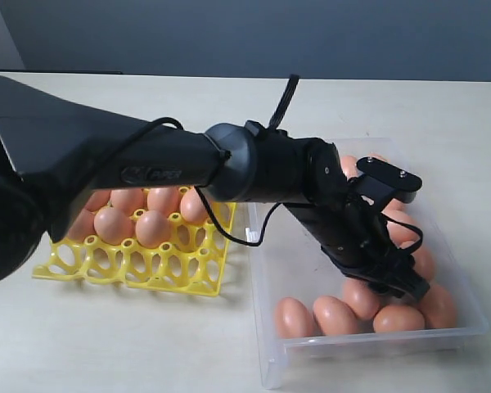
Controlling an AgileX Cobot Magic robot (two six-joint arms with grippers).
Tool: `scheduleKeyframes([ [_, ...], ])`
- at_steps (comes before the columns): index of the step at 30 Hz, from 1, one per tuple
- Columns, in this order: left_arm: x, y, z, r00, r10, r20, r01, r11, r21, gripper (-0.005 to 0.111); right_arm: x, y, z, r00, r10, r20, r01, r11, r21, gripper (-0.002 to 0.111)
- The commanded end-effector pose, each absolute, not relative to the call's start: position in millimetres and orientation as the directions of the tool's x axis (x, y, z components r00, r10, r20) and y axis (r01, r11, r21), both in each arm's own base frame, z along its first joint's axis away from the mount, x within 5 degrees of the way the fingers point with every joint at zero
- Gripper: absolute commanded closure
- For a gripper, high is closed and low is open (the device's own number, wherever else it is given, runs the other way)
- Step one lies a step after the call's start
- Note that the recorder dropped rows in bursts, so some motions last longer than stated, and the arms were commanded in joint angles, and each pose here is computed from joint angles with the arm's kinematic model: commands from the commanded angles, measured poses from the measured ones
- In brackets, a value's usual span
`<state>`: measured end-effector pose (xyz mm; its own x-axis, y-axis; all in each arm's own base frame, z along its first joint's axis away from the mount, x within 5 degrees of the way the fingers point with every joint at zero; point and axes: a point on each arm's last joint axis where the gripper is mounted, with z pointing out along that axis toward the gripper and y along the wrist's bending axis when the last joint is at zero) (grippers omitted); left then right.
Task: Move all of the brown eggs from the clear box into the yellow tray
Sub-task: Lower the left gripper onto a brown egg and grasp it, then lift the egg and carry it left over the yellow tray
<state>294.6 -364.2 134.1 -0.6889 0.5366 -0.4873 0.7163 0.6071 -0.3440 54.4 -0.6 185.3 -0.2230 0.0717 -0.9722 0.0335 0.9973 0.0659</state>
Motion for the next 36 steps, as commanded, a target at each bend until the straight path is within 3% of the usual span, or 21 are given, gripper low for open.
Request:
scheduleKeyframes([
  [1, 298.8, -368.4, 138.4, -0.723, 0.457, -0.518, 0.674, 0.631, -0.385, 0.048, 54.3, -0.7, 185.6, -0.214, 0.064, -0.975, 0.032, 0.998, 0.059, 0.109],
  [10, 299.3, -368.1, 138.3, -0.720, 0.458, -0.521, 0.676, 0.633, -0.378, 0.051, 54.3, -0.6, 185.6, -0.214, 0.066, -0.974, 0.032, 0.998, 0.061, 0.109],
  [17, 297.0, -366.2, 136.4, -0.701, 0.505, -0.504, 0.701, 0.617, -0.356, 0.077, 54.3, -0.6, 185.6, -0.214, 0.066, -0.974, 0.032, 0.998, 0.061, 0.109],
  [22, 295.0, -365.2, 135.3, -0.695, 0.529, -0.488, 0.711, 0.608, -0.354, 0.080, 54.3, -0.6, 185.6, -0.214, 0.066, -0.974, 0.032, 0.998, 0.061, 0.109],
  [23, 295.2, -364.9, 135.1, -0.690, 0.535, -0.489, 0.716, 0.606, -0.347, 0.084, 54.3, -0.6, 185.6, -0.214, 0.066, -0.974, 0.032, 0.998, 0.061, 0.109],
  [24, 295.4, -364.9, 135.1, -0.688, 0.535, -0.490, 0.717, 0.606, -0.345, 0.098, 54.3, -0.6, 185.6, -0.214, 0.066, -0.974, 0.032, 0.998, 0.061, 0.109],
  [25, 295.8, -365.0, 135.2, -0.688, 0.532, -0.494, 0.716, 0.607, -0.343, 0.105, 54.3, -0.6, 185.6, -0.214, 0.066, -0.974, 0.032, 0.998, 0.061, 0.109],
  [36, 302.6, -364.4, 156.6, -0.636, 0.497, -0.591, 0.739, 0.612, -0.281, 0.106, 54.3, -0.6, 185.6, -0.214, 0.066, -0.974, 0.032, 0.998, 0.061, 0.109],
])
